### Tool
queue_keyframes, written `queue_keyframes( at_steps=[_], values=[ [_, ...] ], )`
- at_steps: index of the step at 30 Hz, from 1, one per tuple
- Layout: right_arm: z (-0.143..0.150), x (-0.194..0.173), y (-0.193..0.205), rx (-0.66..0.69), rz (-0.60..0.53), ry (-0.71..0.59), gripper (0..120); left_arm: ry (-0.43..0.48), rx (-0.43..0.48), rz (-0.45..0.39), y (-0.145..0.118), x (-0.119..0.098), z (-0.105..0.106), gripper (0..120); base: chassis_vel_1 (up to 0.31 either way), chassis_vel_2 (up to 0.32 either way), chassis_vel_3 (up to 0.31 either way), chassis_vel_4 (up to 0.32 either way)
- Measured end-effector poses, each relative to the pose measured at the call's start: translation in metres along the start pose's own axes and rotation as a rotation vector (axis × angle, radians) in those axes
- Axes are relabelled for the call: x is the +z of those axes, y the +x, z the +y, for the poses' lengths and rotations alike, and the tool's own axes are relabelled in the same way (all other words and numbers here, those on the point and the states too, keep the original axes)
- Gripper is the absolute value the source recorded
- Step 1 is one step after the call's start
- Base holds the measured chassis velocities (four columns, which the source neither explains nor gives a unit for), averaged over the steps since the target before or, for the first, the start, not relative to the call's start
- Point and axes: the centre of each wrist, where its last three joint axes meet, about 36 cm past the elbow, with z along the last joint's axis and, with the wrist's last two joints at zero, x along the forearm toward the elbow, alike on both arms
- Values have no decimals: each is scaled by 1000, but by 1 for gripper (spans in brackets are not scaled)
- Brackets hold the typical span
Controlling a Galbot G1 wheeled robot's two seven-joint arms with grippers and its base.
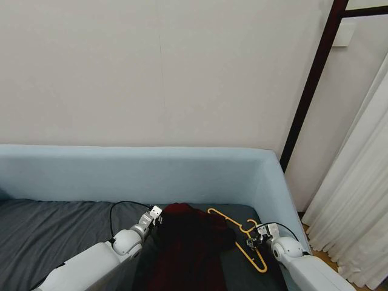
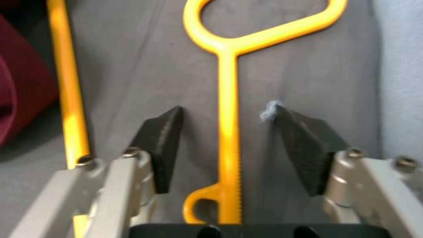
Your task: Pick up the clothes from the sofa and hang them on the clothes hanger.
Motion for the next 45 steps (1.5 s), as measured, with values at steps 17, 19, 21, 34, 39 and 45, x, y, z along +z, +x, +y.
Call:
queue_keyframes(
  at_steps=[17,19,21,34,39,45],
  values=[
    [-10,6,-22,-28,60,-19,5,-10,-5,-7,6,-2,-1,0,0,0,0,0],
    [-8,5,-24,-42,70,-33,5,-11,-4,-11,5,-5,-1,0,0,0,0,0],
    [-8,5,-25,-49,76,-39,5,-11,-4,-12,5,-6,-1,0,0,0,0,0],
    [-15,5,-21,-43,74,-53,5,-13,0,-2,5,-1,-3,0,0,0,0,0],
    [-15,6,-20,-27,64,-46,5,-15,0,0,6,0,-2,0,0,0,0,0],
    [-16,11,-19,47,-51,70,5,-18,1,0,7,0,-1,0,0,0,0,0]
  ],
)
